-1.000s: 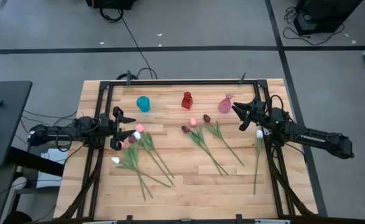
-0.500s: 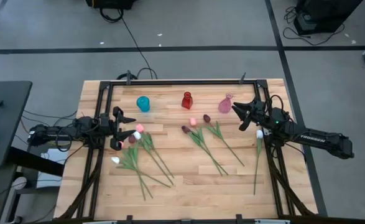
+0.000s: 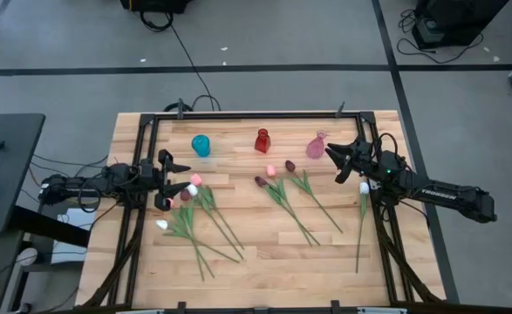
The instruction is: Sort flowers into vase by color
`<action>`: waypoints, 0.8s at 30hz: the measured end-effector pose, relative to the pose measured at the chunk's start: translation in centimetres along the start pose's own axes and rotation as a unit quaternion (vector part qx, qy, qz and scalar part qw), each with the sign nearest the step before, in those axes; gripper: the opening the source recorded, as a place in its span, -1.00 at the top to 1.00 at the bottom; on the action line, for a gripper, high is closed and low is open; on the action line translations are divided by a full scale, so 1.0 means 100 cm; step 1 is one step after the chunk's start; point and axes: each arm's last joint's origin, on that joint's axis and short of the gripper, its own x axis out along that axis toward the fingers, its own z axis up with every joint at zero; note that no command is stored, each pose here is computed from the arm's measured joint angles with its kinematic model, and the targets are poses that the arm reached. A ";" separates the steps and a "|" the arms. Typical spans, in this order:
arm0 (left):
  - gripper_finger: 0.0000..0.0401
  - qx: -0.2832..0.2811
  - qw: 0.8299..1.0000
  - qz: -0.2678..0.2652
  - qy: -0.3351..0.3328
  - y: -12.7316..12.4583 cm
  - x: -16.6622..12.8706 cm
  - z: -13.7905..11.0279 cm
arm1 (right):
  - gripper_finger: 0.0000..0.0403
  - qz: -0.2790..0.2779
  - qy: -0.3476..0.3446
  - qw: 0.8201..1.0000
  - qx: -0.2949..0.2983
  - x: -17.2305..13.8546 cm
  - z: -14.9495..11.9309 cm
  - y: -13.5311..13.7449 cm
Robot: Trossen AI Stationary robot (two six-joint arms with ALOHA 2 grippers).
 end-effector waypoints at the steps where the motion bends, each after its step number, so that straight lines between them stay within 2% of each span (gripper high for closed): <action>1: -0.21 0.000 1.000 0.000 0.000 0.000 0.000 0.000 | 0.42 0.000 0.000 1.000 0.000 0.000 0.000 0.000; 11: -0.21 0.000 1.000 0.000 0.000 0.000 0.000 0.000 | 0.42 0.000 0.000 1.000 0.000 0.000 0.000 0.000; 17: -0.21 -0.053 0.999 -0.001 -0.008 0.000 0.000 0.002 | 0.42 0.000 -0.001 1.000 0.000 0.000 0.000 0.000; 24: -0.21 -0.014 0.997 0.010 -0.070 0.000 -0.001 0.014 | 0.42 0.015 -0.059 0.998 0.024 -0.001 0.012 0.003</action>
